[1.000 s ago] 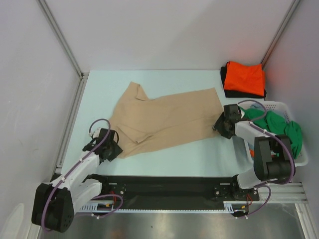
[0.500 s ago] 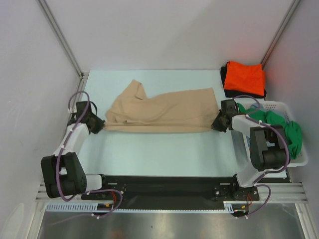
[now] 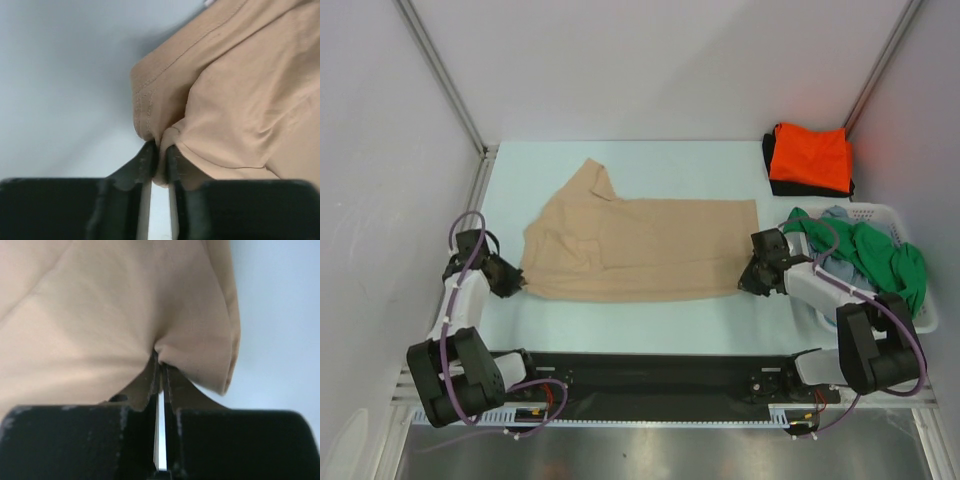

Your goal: Fold and stack the t-shirts

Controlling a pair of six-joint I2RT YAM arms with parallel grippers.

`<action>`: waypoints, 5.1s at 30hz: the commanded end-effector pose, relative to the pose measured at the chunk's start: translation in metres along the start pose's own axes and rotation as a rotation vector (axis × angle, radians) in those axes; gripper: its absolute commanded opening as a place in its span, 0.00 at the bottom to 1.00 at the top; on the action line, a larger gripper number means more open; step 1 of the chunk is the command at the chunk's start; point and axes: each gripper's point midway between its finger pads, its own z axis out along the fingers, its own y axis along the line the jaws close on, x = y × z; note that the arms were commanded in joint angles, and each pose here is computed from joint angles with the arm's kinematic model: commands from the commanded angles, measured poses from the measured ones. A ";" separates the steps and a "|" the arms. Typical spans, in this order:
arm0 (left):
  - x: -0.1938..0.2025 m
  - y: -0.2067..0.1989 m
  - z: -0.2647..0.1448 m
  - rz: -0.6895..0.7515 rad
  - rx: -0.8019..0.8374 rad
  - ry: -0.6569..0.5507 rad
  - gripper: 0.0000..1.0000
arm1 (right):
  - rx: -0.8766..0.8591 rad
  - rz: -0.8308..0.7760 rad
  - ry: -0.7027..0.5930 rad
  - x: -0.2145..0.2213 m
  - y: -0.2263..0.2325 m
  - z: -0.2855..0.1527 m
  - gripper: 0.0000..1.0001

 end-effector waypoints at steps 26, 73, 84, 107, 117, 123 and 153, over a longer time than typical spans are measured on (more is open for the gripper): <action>-0.141 -0.222 -0.066 0.429 0.398 -0.337 0.75 | -0.320 -0.078 -0.462 -0.065 0.094 -0.092 0.61; -0.078 -0.384 0.223 0.442 0.633 0.037 0.49 | -0.926 -0.074 -0.432 0.010 0.082 -0.099 1.00; -0.076 -0.387 0.222 0.446 0.647 0.045 0.09 | -0.917 -0.072 -0.421 0.007 0.084 -0.097 1.00; -0.086 -0.383 0.226 0.418 0.627 0.025 0.00 | 0.277 -0.120 -0.316 -0.254 0.077 0.038 0.77; -0.087 -0.385 0.223 0.422 0.638 0.022 0.00 | 0.342 -0.097 -0.242 -0.256 0.040 0.088 0.69; -0.086 -0.384 0.224 0.422 0.637 0.023 0.00 | 0.301 -0.090 -0.228 -0.252 0.039 0.112 0.66; -0.093 -0.326 0.009 0.510 0.581 -0.141 0.00 | 0.162 -0.115 -0.225 -0.230 0.052 0.037 0.00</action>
